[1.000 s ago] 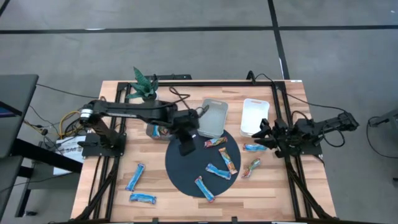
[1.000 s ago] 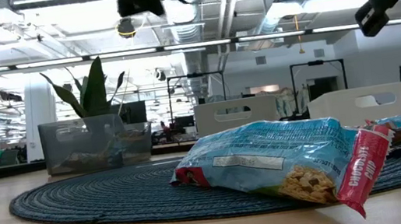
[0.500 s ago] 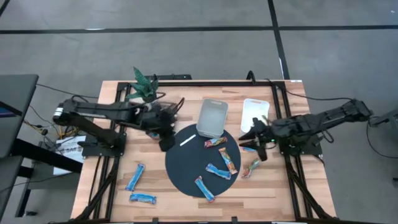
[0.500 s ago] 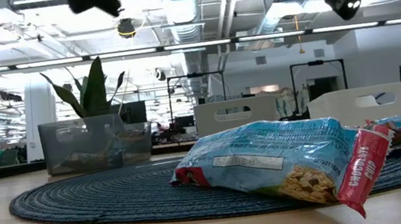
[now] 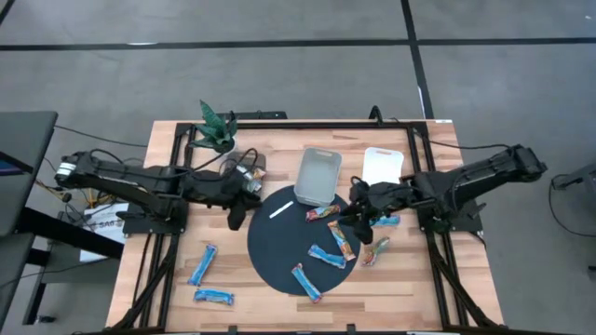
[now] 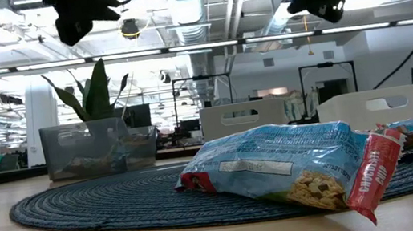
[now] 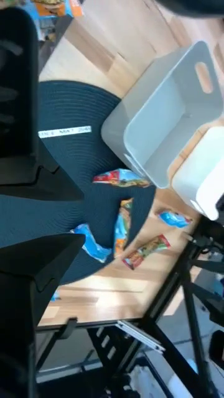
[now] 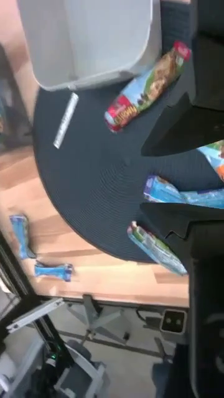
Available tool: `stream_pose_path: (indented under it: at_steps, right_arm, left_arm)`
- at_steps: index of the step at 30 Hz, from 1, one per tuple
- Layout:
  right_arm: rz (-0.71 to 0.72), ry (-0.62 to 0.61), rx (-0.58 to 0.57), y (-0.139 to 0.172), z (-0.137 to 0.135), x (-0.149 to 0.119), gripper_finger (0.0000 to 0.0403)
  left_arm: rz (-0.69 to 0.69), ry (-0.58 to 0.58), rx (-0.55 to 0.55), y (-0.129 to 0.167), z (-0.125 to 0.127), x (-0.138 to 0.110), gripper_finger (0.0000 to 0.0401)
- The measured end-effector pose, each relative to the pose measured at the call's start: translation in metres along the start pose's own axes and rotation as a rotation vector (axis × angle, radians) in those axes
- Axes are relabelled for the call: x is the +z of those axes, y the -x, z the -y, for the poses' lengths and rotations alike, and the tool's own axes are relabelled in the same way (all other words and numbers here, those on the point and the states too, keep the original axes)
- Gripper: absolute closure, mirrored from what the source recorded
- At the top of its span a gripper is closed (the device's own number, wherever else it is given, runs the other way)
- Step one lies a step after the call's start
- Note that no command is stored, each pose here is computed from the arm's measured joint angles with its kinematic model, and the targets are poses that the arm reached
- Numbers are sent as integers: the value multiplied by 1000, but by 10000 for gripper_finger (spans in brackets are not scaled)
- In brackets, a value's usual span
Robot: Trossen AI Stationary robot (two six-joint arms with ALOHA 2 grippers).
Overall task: Pick and place Granola Bars by type
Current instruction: Put the yellow granola bar into the black bin
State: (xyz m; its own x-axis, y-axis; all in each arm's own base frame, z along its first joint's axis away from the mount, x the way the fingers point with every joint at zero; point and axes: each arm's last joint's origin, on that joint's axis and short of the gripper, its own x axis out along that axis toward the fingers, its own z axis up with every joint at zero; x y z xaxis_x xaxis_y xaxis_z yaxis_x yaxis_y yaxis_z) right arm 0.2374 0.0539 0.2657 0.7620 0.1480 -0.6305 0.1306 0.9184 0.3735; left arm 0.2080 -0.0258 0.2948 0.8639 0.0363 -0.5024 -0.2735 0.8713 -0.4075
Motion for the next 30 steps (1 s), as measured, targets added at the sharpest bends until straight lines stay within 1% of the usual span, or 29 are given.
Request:
stream_pose_path:
  at_steps: [2, 3, 4, 6, 8, 12, 18, 22, 26, 30]
  right_arm:
    - [-59, -24, 37, -6, 1, -2, 281]
    - [-97, -62, 43, -9, 3, -4, 281]
    - [-138, -130, 30, -12, 6, -6, 281]
    - [-229, -274, -39, -20, 15, -13, 281]
    - [-294, -342, -100, -26, 23, -18, 281]
    - [-345, -368, -133, -39, 28, -22, 281]
    - [-417, -461, -197, -62, 32, -32, 280]
    - [-469, -476, -238, -76, 37, -40, 276]
    - [-505, -484, -256, -86, 41, -46, 260]
    - [-487, -498, -214, -91, 40, -43, 230]
  left_arm:
    - [-9, -2, 5, -2, -2, -4, 314]
    - [-17, -6, 10, -3, -3, -5, 314]
    - [-21, -15, 11, -4, -3, -5, 314]
    - [-23, -35, 1, -6, -2, -5, 314]
    - [-36, -58, -4, -9, -1, -6, 314]
    - [-27, -72, -9, -9, -1, -5, 314]
    - [-30, -72, -7, -9, -1, -6, 314]
    - [-30, -72, -7, -9, -1, -6, 315]
    - [-30, -72, -7, -9, -1, -6, 315]
    - [-31, -65, -7, -9, -1, -6, 315]
